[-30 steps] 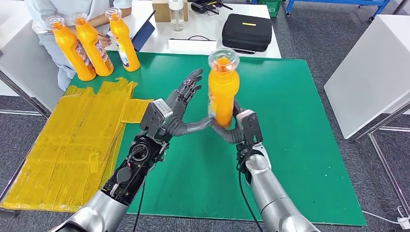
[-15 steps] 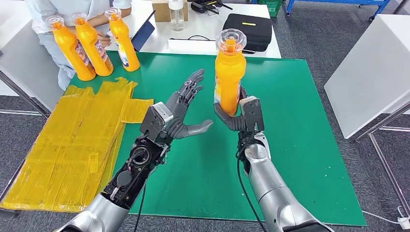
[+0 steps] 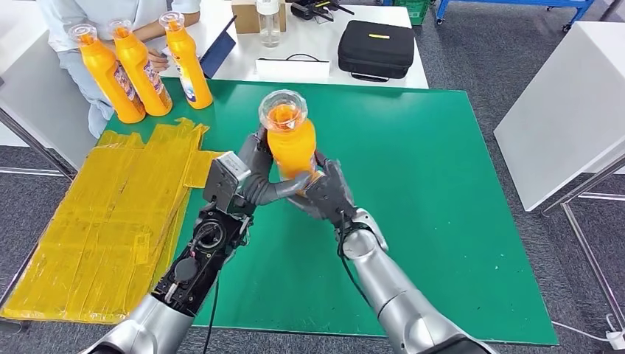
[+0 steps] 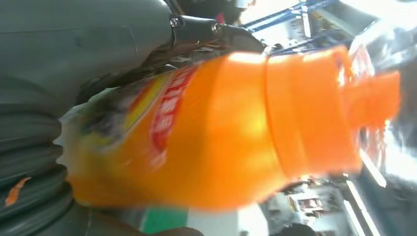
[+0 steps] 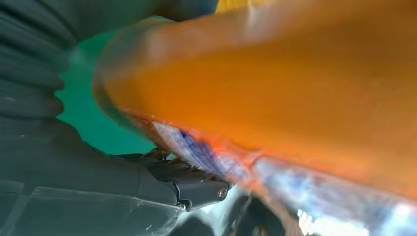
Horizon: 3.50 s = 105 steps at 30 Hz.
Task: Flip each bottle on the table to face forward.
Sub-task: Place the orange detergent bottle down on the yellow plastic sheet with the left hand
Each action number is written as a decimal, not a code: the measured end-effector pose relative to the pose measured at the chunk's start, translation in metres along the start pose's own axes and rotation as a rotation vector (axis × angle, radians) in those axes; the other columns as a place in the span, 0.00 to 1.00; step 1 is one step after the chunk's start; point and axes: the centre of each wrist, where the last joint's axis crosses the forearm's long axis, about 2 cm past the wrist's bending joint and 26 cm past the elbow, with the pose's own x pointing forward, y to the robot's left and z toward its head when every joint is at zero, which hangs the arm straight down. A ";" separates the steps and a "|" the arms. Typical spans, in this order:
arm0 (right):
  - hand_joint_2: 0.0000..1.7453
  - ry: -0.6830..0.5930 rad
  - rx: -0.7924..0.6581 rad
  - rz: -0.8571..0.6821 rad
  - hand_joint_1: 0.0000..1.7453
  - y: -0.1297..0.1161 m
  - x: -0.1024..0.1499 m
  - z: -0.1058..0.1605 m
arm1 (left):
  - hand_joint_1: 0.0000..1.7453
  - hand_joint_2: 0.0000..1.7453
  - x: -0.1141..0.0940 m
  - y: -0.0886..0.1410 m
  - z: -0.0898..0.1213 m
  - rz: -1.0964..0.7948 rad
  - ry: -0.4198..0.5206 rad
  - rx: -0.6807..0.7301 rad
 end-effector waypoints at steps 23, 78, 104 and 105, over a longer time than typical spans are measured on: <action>1.00 -0.008 0.210 0.160 1.00 0.025 -0.004 0.018 | 0.49 1.00 -0.020 0.010 0.021 0.006 0.046 0.049; 1.00 -0.215 -0.346 -0.362 0.00 -0.028 0.052 0.090 | 1.00 1.00 -0.012 0.067 0.015 -1.478 0.075 0.381; 1.00 -0.230 -0.363 -0.315 0.00 -0.068 0.047 0.115 | 1.00 1.00 -0.096 0.186 0.136 -1.873 0.686 -0.422; 1.00 -0.228 -0.363 -0.315 0.00 -0.068 0.046 0.116 | 0.99 1.00 -0.096 0.187 0.139 -1.867 0.695 -0.419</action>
